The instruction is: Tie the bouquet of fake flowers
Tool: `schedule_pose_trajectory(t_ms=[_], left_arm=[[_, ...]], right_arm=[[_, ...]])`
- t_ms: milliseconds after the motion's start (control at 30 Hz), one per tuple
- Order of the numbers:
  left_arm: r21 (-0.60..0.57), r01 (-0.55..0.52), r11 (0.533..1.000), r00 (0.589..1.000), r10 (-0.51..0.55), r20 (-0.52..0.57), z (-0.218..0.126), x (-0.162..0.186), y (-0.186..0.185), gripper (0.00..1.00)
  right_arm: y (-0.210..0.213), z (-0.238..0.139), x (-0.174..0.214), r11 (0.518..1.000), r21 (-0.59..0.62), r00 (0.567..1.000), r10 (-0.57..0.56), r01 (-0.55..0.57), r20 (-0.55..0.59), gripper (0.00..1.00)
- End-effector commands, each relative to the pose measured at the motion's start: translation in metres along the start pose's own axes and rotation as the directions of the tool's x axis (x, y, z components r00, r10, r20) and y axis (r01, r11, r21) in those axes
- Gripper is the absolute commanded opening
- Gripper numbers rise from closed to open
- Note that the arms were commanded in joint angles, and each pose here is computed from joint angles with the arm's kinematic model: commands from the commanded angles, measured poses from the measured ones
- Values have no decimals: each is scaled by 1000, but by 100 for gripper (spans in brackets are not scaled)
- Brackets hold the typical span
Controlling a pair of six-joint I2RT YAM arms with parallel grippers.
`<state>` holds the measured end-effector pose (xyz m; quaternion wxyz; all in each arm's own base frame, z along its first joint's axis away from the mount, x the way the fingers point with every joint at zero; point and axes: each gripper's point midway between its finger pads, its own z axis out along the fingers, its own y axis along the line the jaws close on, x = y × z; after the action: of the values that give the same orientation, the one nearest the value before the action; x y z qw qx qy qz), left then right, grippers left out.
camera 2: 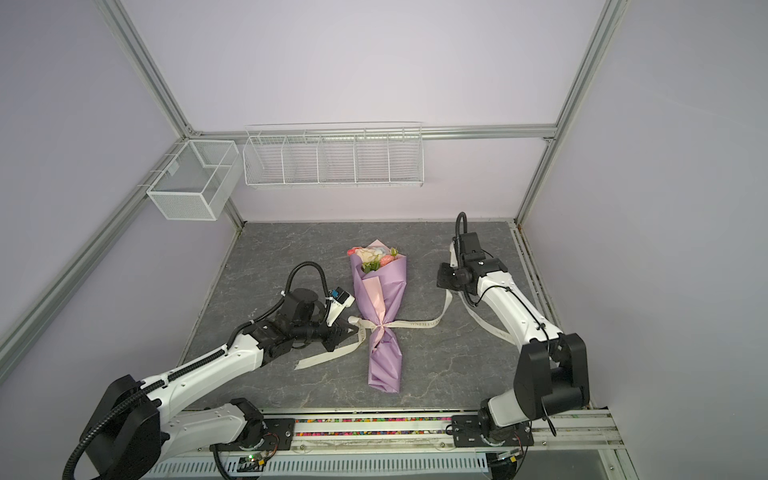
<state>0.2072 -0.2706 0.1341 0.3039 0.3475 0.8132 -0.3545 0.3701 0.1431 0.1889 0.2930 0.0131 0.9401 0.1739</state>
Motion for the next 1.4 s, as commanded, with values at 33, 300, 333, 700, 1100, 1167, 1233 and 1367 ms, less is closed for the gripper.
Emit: schedule_pose_trajectory(t_ms=[33, 300, 333, 700, 1100, 1167, 1233, 1367], left_arm=[[10, -19, 1000, 994, 17, 109, -3, -12, -4, 1], [4, -46, 999, 981, 44, 191, -12, -11, -7, 2], [4, -49, 999, 978, 48, 203, -13, -11, -7, 2], [37, -78, 996, 969, 67, 238, -15, -13, -15, 2], [53, -71, 996, 971, 57, 232, -15, -16, -17, 2], [52, -69, 996, 974, 56, 220, -13, -14, -16, 2], [61, -67, 996, 975, 53, 215, -12, -14, -17, 3], [71, -68, 995, 977, 52, 207, -10, -13, -18, 3]], right_arm=[[125, -17, -12, 945, -284, 986, -145, 161, 78, 9], [274, -31, 49, 698, -573, 873, -484, 430, 66, 14], [279, -34, 55, 669, -589, 856, -510, 453, 80, 14], [242, 18, 81, 741, -571, 852, -507, 353, -131, 37], [174, -5, 90, 906, -400, 949, -236, 136, -211, 57], [162, -4, 103, 929, -369, 957, -130, 26, -260, 57], [162, -3, 117, 923, -370, 944, -23, -107, -330, 57], [187, -2, 145, 844, -438, 881, 80, -309, -467, 57]])
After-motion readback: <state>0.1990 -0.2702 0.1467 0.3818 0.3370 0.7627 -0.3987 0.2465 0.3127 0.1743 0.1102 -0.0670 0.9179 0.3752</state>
